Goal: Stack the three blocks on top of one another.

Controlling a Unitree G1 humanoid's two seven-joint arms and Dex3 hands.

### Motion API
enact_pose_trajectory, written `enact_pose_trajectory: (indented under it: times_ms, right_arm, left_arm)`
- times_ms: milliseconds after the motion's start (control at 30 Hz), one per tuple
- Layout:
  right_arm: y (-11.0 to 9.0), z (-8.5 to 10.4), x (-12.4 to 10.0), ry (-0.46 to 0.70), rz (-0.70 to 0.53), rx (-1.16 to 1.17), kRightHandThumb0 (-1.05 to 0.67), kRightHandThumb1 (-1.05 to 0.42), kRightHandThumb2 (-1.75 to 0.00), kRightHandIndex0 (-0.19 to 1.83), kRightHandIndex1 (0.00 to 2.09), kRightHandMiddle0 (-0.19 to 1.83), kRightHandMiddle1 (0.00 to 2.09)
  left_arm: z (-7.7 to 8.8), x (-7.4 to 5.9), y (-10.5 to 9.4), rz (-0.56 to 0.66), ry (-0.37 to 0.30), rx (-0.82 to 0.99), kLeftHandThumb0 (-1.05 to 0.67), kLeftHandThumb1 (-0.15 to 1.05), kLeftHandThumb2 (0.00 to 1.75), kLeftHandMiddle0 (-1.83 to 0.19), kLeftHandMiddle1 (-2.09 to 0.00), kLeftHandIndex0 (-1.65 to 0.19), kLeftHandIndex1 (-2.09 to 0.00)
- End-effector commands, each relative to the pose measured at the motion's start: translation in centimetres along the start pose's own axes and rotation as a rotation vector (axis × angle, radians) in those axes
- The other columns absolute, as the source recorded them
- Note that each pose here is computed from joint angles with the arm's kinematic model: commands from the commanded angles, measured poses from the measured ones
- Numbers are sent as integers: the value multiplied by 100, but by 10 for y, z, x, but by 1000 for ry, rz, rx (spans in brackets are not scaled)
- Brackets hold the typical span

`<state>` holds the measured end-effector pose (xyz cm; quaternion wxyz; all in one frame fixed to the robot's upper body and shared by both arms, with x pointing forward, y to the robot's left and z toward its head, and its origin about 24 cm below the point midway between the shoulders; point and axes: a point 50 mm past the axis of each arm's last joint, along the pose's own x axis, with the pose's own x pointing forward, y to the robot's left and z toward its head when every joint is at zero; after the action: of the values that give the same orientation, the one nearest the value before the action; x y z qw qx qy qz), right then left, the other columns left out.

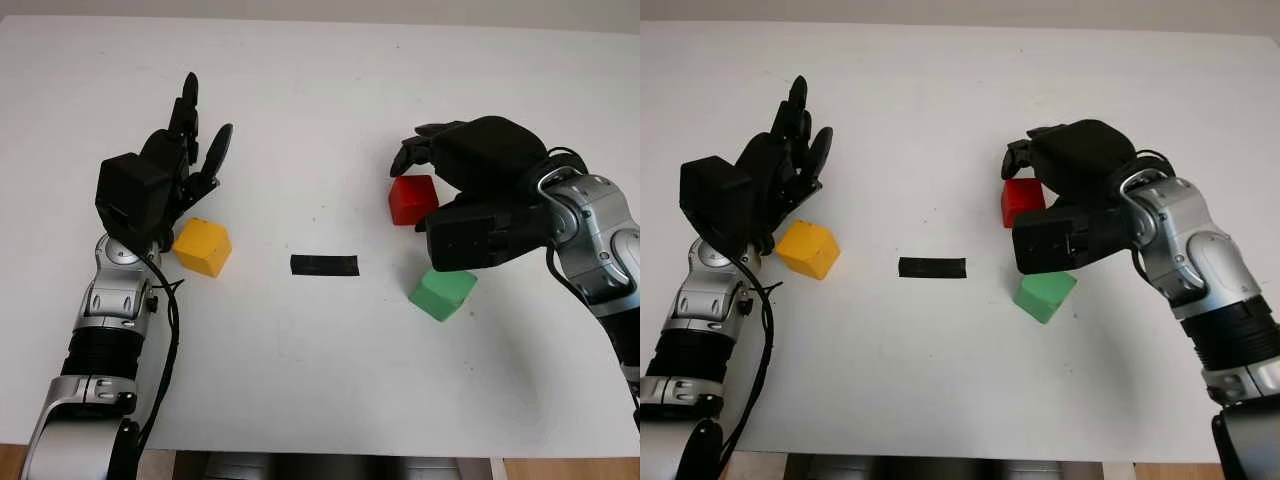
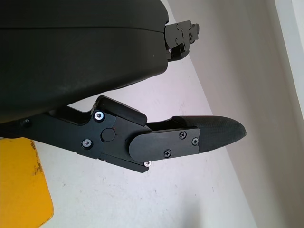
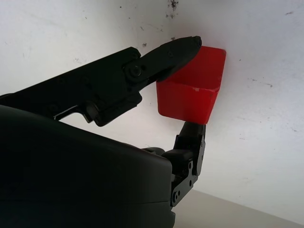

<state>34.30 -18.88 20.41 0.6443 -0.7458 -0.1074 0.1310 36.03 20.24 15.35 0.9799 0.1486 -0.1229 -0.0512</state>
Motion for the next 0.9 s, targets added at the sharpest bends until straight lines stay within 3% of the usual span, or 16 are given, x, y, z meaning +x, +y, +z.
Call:
enact_pose_trajectory:
  times_ms: [0,200,367,600,867]
  right_arm:
    - [5,2,-1,-7,6,-7,-53,-89,-6,31,9,37,95]
    - [5,1,0,-5,-8,-17,-53,-89,-5,34,8,39,99]
    - [3,-1,-2,-26,-91,29,-37,-93,-6,46,10,44,131]
    - [-22,-1,-3,-59,-157,232,-34,-95,-6,48,8,37,141]
    - [-42,13,-8,-182,-180,426,-35,-95,-5,45,6,32,155]
  left_arm:
    - [0,-3,2,4,-5,5,-78,105,53,19,-1,18,-3]
    - [0,-3,2,2,-3,13,-78,105,53,19,0,19,-4]
    - [1,-2,1,0,-8,13,-79,105,53,19,0,19,-4]
    - [1,-2,1,1,-9,11,-79,105,53,19,-1,19,-3]
    - [1,-1,-1,-6,-15,11,-79,105,54,19,0,19,-1]
